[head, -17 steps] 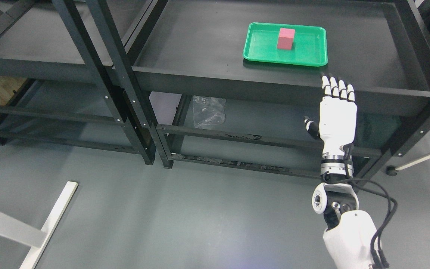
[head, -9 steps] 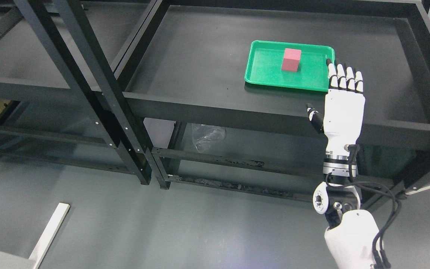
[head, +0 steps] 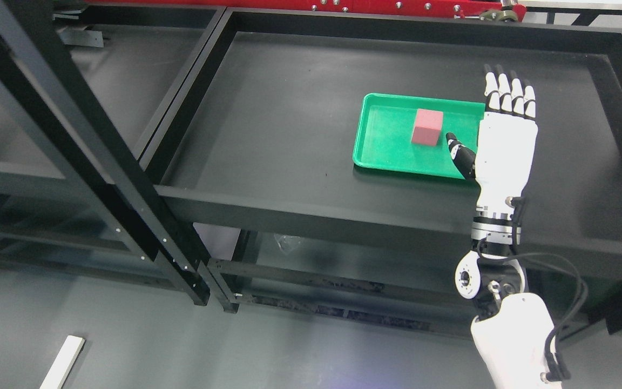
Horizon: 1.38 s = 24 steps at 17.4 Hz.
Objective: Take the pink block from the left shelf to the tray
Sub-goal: 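Lower the right hand over the pink cube in the green tray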
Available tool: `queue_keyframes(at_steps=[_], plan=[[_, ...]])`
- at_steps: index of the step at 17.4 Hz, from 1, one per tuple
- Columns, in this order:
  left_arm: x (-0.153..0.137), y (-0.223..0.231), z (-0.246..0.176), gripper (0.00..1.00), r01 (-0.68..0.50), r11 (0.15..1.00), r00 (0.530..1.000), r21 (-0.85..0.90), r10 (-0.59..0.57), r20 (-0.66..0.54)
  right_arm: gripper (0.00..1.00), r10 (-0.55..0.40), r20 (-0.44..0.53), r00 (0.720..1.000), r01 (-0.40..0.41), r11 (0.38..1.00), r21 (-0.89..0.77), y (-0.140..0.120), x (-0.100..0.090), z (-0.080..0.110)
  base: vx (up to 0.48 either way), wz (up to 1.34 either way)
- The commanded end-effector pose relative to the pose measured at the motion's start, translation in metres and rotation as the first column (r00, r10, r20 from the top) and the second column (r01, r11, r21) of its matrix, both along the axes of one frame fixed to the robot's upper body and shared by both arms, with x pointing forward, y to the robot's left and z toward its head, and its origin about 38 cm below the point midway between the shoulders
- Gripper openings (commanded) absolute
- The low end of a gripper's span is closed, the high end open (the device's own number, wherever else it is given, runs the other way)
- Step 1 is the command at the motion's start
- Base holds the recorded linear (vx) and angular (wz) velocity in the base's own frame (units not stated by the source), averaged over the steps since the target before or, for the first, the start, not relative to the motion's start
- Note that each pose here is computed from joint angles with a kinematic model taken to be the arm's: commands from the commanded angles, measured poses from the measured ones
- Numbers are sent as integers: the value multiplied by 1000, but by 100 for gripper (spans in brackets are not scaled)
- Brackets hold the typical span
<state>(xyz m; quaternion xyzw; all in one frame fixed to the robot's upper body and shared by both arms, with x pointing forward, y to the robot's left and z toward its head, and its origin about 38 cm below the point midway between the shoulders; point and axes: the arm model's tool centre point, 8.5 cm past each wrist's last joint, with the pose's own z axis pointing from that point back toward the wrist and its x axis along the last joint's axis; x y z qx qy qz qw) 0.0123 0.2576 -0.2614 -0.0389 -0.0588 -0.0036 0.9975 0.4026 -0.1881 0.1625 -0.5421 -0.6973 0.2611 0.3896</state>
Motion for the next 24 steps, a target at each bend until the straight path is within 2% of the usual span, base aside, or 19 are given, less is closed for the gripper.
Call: queue_keyframes(at_steps=[1,3,6,11,15,18,21,24], plan=[[-5,10,1,100,0,1000,1000,15,0,1,99,55,-220,974,-64,997,-34,-1,17,-7,244,-34],[-5,10,1,100,0,1000,1000,15,0,1,99,80,-296,952,-96,995,-41,2,25,-15,245,-46],[-5,10,1,100,0,1000,1000,15,0,1,99,167,-413,895,-175,984,20,7,30,-28,204,-49],[-5,10,1,100,0,1000,1000,15,0,1,99,198,-560,805,-222,975,27,11,36,-53,138,-26],[-5,10,1,100,0,1000,1000,15,0,1,99,205,-570,795,-227,973,34,11,40,-55,91,-22],[-5,10,1,100,0,1000,1000,15,0,1,98,197,-609,768,-218,975,40,8,44,-70,81,-35],[-5,10,1,100,0,1000,1000,15,0,1,98,191,-607,771,-218,976,31,8,48,-68,83,-61],[-5,10,1,100,0,1000,1000,15,0,1,98,184,-620,763,-216,976,25,7,57,-70,83,-60]])
